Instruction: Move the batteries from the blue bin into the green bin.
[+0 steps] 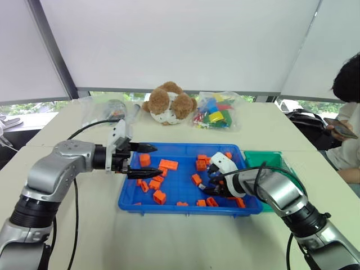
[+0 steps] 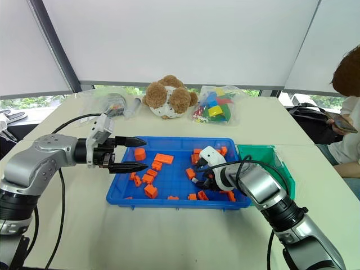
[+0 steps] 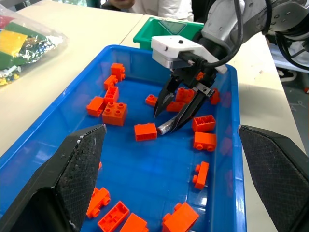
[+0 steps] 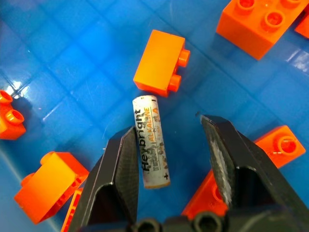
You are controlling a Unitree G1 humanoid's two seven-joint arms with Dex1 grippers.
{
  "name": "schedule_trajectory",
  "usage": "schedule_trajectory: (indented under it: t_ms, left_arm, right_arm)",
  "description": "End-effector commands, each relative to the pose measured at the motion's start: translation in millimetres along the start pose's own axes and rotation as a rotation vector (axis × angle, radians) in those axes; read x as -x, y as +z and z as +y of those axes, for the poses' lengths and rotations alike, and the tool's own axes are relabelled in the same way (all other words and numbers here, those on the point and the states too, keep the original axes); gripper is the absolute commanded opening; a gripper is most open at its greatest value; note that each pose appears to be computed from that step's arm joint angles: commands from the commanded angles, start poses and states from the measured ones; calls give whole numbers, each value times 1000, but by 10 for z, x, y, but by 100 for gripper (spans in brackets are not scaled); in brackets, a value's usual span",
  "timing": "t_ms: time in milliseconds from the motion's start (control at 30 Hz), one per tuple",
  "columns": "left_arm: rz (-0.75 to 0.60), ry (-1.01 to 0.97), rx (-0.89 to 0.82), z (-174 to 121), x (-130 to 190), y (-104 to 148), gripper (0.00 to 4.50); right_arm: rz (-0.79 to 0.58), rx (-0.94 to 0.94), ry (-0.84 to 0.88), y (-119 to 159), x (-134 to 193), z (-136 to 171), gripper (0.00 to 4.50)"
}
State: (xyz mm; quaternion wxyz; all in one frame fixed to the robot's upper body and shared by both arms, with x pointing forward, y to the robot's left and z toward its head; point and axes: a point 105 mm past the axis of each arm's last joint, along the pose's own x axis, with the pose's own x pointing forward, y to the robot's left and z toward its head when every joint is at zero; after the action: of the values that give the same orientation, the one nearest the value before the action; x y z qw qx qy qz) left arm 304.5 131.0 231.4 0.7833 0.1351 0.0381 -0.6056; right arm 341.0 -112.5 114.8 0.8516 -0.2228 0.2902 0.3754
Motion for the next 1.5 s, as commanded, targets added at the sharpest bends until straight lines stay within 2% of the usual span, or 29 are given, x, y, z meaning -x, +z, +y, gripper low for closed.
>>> schedule_trajectory:
  t_ms: [33,500,600,667,700,967,1133,1267,1367,1500]
  left_arm:
    - [-14,12,-34,-7,46,93,450]
    - [-14,12,-34,-7,46,93,450]
    - [-13,16,-36,1,44,88,450]
    - [-13,15,-37,0,40,90,450]
    - [-13,15,-37,0,40,89,450]
    - [-12,12,-40,-7,39,92,450]
    - [-9,15,-42,-9,51,95,450]
    - [-7,16,-42,-8,57,92,450]
    - [-8,15,-40,1,53,88,450]
    - [-14,5,-39,25,16,85,450]
  right_arm:
    - [-2,4,-5,14,-4,-11,224]
    - [-2,4,-5,13,-5,-12,224]
    - [2,45,16,3,-2,66,140]
    - [-3,57,28,13,10,99,33]
    - [-6,60,30,17,13,106,3]
    - [-18,77,9,78,75,66,2]
    - [-115,78,-103,331,478,-194,2]
    - [-152,55,-257,365,884,-526,2]
    - [-136,23,-379,256,1198,-780,2]
    - [-32,-21,-496,-120,1505,-1005,2]
